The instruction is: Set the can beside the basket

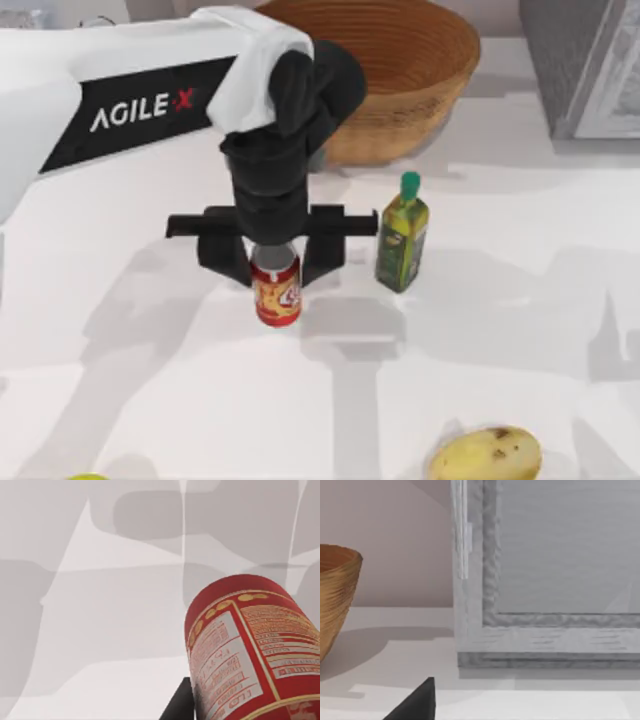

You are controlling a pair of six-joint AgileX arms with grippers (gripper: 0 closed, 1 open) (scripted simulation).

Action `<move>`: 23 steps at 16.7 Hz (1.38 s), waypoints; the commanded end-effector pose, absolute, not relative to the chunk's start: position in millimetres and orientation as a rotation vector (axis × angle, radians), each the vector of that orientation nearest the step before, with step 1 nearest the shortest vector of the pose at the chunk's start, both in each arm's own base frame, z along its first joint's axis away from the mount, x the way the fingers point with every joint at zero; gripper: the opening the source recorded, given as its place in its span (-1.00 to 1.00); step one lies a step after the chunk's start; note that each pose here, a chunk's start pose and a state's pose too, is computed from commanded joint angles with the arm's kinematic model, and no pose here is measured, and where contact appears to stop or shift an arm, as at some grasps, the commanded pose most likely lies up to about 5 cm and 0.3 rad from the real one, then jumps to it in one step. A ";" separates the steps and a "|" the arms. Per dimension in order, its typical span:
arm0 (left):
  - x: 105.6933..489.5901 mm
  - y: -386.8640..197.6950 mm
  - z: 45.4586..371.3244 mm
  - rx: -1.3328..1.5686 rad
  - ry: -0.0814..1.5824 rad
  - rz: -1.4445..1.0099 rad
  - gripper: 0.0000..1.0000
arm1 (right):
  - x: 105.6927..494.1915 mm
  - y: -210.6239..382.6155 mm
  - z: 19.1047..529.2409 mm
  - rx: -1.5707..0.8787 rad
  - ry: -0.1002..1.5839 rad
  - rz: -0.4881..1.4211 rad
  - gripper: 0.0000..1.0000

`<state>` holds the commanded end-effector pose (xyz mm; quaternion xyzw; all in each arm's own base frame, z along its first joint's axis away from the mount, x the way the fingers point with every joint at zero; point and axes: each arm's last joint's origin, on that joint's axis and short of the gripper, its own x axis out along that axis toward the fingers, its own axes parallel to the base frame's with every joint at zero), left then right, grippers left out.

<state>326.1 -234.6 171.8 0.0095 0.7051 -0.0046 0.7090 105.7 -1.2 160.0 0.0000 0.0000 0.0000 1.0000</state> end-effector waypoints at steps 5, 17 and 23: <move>326.1 -234.6 171.8 0.021 1.565 -0.010 0.51 | 105.7 -1.2 160.0 0.000 0.000 0.000 1.00; 326.5 -234.1 171.8 0.020 1.565 -0.009 1.00 | 105.7 -1.2 160.0 0.000 0.000 0.000 1.00; 326.7 -234.7 198.9 0.023 1.572 -0.006 1.00 | 105.7 -1.2 160.0 0.000 0.000 0.000 1.00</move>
